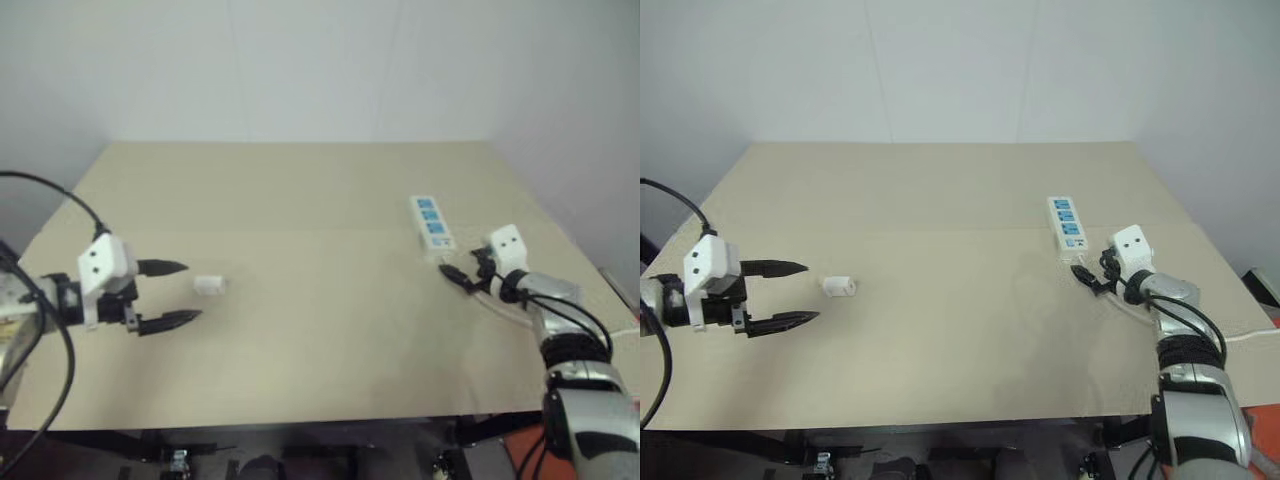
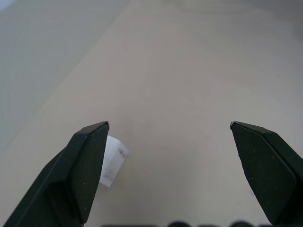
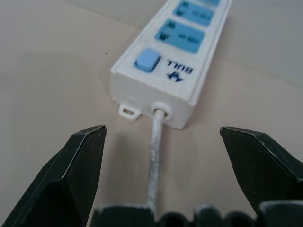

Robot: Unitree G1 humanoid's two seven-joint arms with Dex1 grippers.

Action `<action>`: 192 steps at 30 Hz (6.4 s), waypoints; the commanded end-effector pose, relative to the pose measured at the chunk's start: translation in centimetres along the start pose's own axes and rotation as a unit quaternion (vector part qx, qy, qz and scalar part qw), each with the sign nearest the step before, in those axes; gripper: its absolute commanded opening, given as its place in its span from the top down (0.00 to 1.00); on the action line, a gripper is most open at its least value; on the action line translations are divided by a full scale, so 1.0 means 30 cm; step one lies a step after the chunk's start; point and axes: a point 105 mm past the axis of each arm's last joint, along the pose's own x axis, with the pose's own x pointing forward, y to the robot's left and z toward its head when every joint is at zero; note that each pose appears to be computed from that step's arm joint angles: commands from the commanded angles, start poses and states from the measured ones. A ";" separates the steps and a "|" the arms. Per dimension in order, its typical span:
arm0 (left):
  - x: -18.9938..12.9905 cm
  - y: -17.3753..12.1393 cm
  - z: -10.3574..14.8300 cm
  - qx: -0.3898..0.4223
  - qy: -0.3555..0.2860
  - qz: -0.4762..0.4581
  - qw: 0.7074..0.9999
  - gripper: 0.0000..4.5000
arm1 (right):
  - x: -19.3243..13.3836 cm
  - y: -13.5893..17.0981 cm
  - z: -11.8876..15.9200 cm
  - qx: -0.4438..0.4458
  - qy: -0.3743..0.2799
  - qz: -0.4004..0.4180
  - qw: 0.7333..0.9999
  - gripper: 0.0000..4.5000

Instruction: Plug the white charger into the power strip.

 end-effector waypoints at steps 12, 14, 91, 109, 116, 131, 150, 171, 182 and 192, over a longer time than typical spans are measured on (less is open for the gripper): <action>0.017 -0.006 0.002 0.017 0.008 -0.009 1.000 0.00 | 0.009 0.017 0.016 0.031 -0.012 0.025 0.999 0.99; 0.018 -0.003 -0.002 0.016 0.009 -0.012 1.000 0.00 | 0.005 0.026 0.025 0.020 -0.021 0.030 0.999 1.00; 0.070 0.062 -0.039 0.033 0.006 -0.029 0.999 0.00 | -0.183 0.368 -0.115 0.080 -0.141 -0.057 0.985 0.23; 0.343 0.285 0.061 0.197 0.282 -0.162 0.925 0.00 | -0.164 0.376 -0.143 0.048 -0.098 -0.022 0.994 0.25; 0.425 0.257 0.073 0.179 0.342 -0.221 0.896 0.00 | -0.169 0.356 -0.138 0.045 -0.096 -0.037 0.994 0.25; 0.435 0.236 -0.046 0.206 0.443 -0.241 0.839 0.00 | -0.189 0.367 -0.168 0.048 -0.085 -0.049 0.994 0.25; 0.450 0.233 -0.106 0.219 0.468 -0.226 0.826 0.42 | -0.187 0.352 -0.166 0.037 -0.079 -0.051 0.995 0.25; 0.353 0.256 0.380 0.069 -0.174 -0.167 0.968 0.77 | -0.142 0.473 0.091 -0.051 -0.190 0.207 0.958 0.25; 0.294 0.082 0.230 -0.138 -0.277 -0.266 0.913 0.77 | -0.106 0.677 0.135 -0.136 -0.173 0.492 0.842 0.25; 0.362 0.024 0.143 -0.168 -0.258 -0.286 0.908 0.77 | -0.086 0.722 0.058 -0.140 -0.129 0.535 0.823 0.25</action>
